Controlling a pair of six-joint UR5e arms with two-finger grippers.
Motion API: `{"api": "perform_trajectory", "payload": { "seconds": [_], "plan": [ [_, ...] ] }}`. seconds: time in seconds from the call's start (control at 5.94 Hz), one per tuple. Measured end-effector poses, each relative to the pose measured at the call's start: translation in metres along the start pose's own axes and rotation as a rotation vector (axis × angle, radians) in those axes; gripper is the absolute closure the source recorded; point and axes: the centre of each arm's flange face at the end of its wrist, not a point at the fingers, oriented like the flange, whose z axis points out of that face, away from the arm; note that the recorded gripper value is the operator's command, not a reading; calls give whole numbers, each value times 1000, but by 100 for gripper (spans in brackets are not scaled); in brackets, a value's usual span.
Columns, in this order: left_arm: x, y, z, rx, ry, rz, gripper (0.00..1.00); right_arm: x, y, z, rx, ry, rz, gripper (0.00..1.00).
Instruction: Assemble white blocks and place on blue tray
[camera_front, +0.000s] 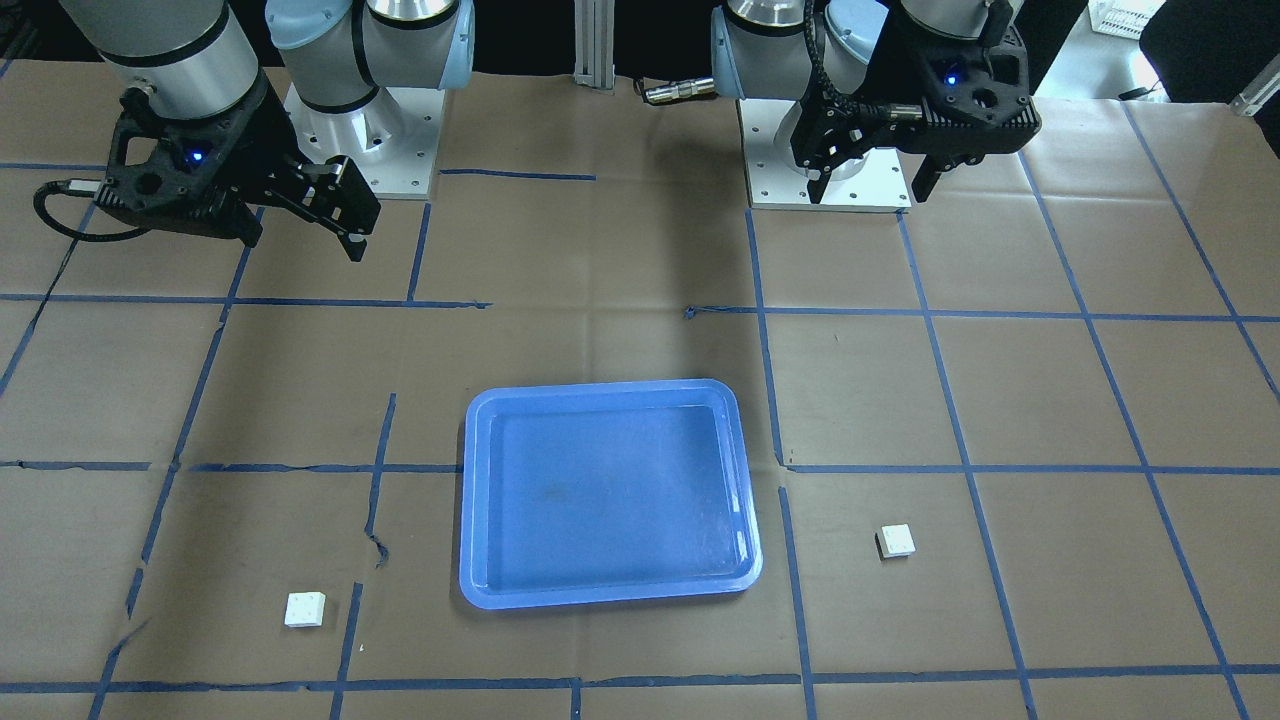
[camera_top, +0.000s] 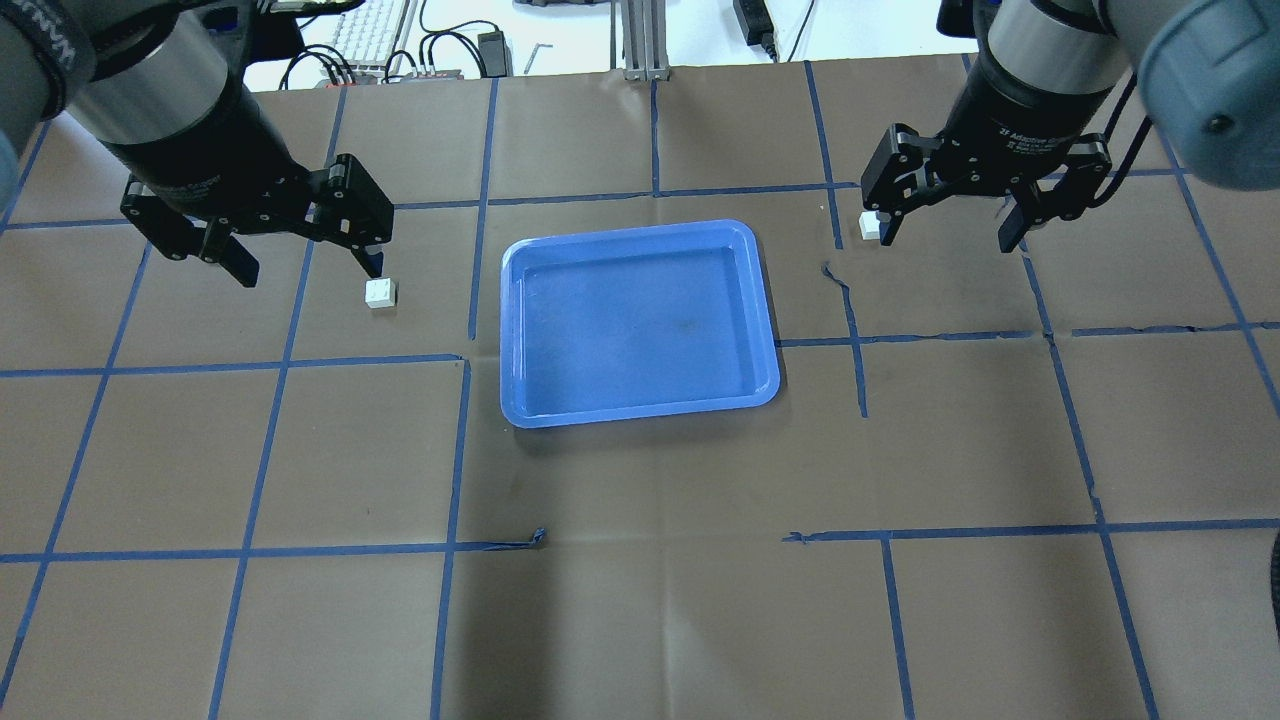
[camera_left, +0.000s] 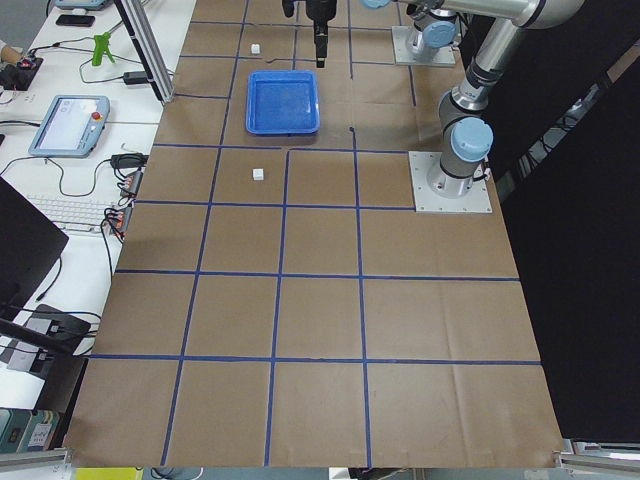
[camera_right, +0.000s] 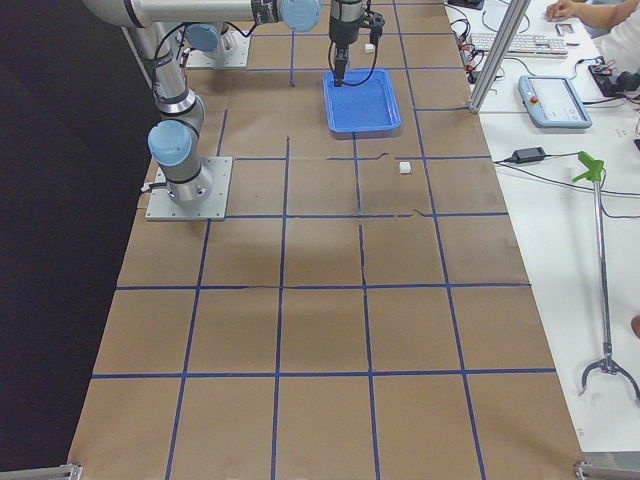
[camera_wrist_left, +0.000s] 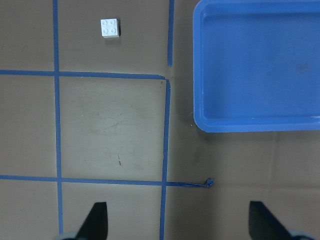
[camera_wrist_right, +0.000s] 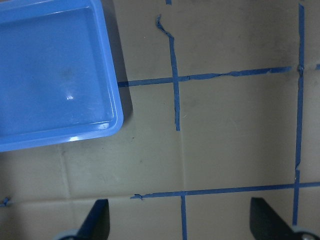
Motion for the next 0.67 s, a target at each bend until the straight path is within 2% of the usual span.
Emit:
{"api": "perform_trajectory", "payload": {
  "seconds": [0.34,0.51,0.67],
  "plan": [
    [-33,-24,12,3,0,38,0,6,-4,3,-6,8,-297,0],
    [-67,-55,38,6,-3,66,0,9,-14,9,2,9,-499,0],
    [-97,-98,80,15,-4,71,0,18,-33,17,30,22,-753,0]
  ]
}}
